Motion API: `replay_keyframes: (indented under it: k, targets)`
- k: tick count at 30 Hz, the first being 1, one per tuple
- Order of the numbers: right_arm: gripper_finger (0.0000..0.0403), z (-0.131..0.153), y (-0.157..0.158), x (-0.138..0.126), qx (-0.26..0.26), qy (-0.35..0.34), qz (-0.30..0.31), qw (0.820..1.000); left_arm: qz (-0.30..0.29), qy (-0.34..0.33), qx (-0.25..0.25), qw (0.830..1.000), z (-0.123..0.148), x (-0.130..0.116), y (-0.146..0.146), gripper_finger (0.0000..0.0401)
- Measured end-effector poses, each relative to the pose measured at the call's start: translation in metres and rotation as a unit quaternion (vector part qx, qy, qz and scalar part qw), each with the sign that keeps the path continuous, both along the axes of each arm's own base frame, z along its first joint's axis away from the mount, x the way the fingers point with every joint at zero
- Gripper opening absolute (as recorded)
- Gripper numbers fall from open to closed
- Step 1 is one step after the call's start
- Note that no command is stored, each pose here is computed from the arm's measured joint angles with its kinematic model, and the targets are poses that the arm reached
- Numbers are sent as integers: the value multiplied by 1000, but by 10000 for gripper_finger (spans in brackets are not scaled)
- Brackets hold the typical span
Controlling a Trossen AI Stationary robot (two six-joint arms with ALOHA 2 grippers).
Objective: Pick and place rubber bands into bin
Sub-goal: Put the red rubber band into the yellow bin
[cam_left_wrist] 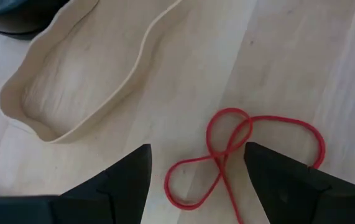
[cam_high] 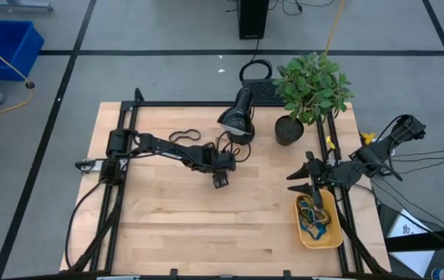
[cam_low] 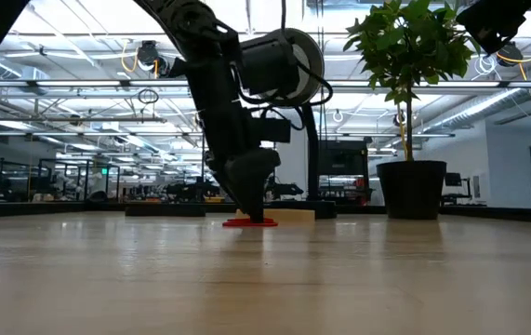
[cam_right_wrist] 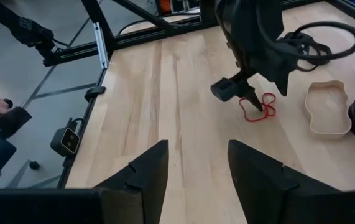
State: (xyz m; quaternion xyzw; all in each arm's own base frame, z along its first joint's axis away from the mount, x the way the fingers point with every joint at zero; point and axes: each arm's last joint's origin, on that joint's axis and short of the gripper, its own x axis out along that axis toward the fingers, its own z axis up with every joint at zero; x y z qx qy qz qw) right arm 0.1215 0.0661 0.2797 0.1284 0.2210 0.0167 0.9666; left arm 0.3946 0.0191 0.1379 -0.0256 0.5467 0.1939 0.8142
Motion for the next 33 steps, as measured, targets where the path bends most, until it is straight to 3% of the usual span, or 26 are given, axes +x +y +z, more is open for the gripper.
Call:
replay_keyframes:
  k: [9,26,33]
  targets:
    - [157,-1,0,0,-1,3,0,1000,-6,3,-24,1000,-4,1,3,255]
    - [157,-2,0,-1,-5,8,0,1000,-39,-6,-52,998,-5,4,0,15]
    - [157,-2,0,-1,-5,8,0,1000,-50,-5,-53,997,-5,4,-4,7]
